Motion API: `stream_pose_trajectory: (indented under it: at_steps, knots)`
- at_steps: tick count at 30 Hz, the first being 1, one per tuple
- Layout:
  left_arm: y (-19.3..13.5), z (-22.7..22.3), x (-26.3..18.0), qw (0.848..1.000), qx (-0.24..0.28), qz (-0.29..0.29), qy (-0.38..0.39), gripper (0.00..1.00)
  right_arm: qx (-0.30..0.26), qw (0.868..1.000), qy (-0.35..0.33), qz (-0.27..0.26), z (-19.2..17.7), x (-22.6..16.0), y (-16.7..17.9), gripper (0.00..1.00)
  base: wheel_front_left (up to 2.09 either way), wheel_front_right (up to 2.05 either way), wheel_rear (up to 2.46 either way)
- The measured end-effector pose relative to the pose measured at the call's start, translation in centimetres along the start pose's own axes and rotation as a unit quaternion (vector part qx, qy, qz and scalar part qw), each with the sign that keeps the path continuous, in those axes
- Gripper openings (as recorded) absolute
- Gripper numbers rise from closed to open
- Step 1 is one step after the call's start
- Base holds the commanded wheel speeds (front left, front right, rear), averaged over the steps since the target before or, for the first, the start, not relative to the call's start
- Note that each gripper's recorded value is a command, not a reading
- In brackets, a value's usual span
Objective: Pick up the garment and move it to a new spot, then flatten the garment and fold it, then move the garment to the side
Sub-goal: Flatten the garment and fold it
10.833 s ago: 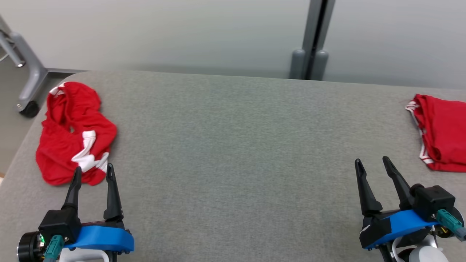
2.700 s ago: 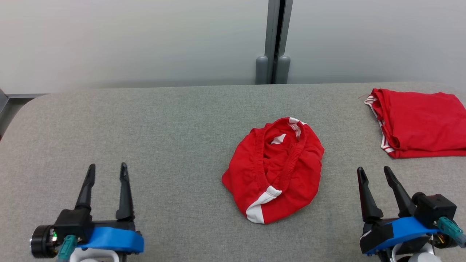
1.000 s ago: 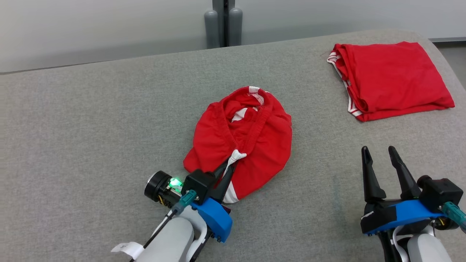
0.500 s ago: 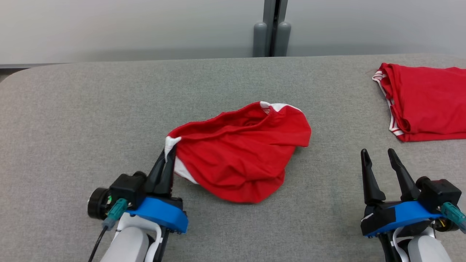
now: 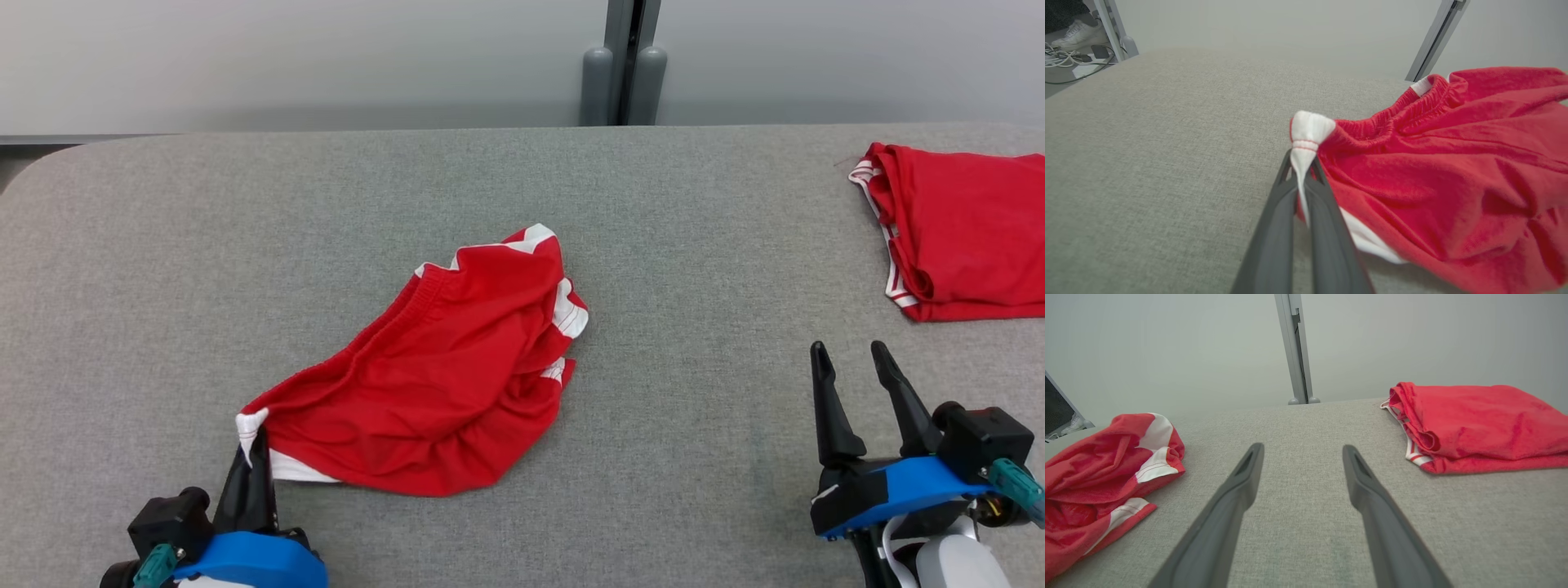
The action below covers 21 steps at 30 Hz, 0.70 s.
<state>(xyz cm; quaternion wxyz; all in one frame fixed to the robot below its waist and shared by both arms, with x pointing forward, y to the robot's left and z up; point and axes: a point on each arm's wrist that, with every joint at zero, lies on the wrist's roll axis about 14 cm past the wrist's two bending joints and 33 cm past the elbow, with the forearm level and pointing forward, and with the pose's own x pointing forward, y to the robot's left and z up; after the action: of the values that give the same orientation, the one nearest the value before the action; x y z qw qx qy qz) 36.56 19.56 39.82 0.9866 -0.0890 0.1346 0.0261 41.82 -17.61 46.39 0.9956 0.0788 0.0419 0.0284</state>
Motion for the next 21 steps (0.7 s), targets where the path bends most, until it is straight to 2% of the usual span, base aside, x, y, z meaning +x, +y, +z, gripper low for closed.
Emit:
stream_pose_trajectory:
  at_steps: [1,2,12,21]
  knots:
    - [0.1,0.0,0.0,1.0,0.0,0.001,0.0,0.47,0.0,1.0,0.001,-0.001,-0.1,-0.1,0.0,1.0,0.0,0.0,0.0]
    - [0.4,0.2,0.0,1.0,0.001,0.005,-0.004,1.0,0.0,1.0,0.002,-0.001,-0.1,-0.1,0.0,1.0,0.0,0.0,0.0]
    - [-0.4,7.0,0.3,0.993,0.032,-0.003,-0.112,1.0,-0.004,1.0,-0.006,0.006,0.6,-0.2,0.4,1.0,0.0,0.0,0.0]
    - [-3.6,11.3,-0.1,0.98,0.065,-0.054,-0.18,1.0,-0.002,1.0,-0.009,0.004,0.9,-1.3,0.3,1.0,0.0,0.0,0.0]
